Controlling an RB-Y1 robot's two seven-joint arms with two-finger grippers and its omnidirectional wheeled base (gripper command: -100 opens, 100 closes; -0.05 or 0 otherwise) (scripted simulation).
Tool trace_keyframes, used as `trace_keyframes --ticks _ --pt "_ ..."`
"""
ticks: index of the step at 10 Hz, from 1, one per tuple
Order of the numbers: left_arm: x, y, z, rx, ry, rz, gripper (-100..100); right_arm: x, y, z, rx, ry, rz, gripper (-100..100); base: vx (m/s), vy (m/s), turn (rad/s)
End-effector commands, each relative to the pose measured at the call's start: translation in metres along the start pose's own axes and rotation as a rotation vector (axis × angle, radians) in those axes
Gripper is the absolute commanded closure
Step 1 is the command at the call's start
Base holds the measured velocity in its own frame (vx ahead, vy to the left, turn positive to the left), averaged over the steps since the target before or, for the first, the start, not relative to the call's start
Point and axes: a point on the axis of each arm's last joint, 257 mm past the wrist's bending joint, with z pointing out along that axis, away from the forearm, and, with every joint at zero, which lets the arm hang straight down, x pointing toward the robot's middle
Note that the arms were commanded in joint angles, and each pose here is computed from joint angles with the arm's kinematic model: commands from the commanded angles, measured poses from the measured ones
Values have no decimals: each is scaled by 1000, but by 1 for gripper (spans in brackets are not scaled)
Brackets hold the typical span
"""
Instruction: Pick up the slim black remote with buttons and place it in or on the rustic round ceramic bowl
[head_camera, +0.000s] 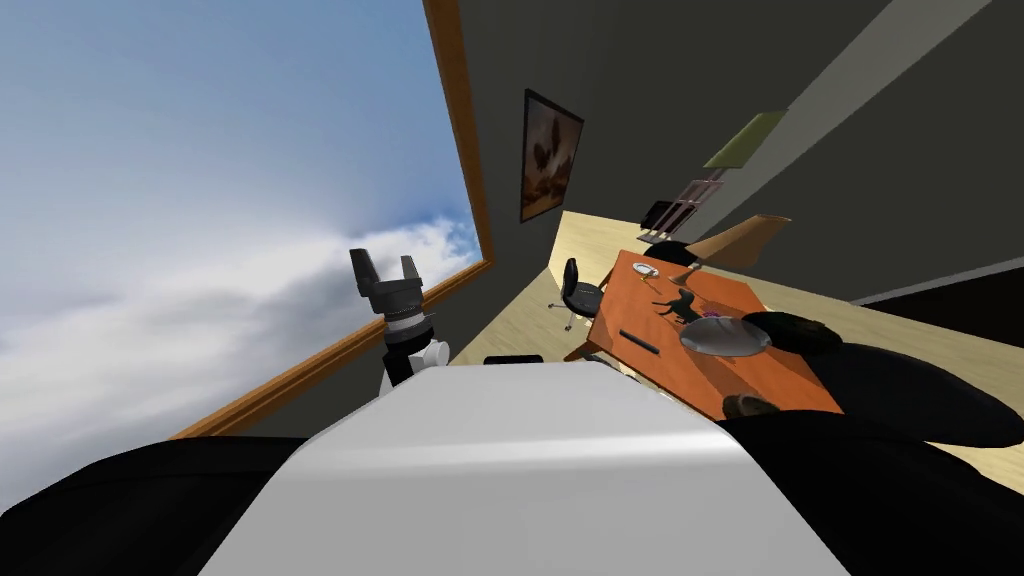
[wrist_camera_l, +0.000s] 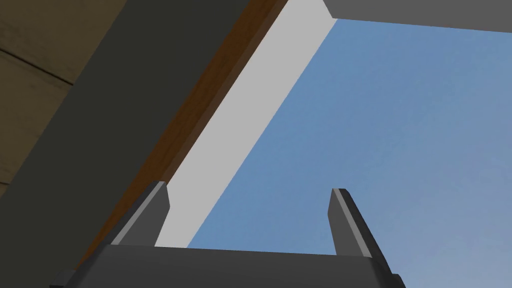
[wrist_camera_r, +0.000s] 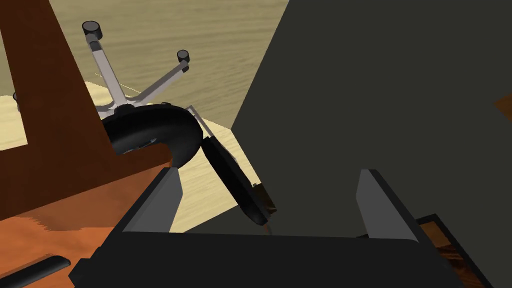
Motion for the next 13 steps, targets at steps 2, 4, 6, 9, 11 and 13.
trace_keyframes --ticks 2,4,6,9,11,13 --pt "0 0 0 0 0 0 0 18 -36 -16 65 66 -63 -100 18 -46 287" --pt "0 0 0 0 0 0 0 44 -86 -46 156 179 -174 -100 4 -67 363" --pt "0 0 0 0 0 0 0 45 -93 -50 172 184 -174 -100 7 -52 130" --pt "0 0 0 0 0 0 0 65 -141 -88 254 301 -285 -100 5 -54 238" --pt "0 0 0 0 0 0 0 72 -165 -110 296 360 -339 -100 -9 -62 265" --pt "0 0 0 0 0 0 0 72 -168 -113 304 363 -339 -100 -5 -60 40"
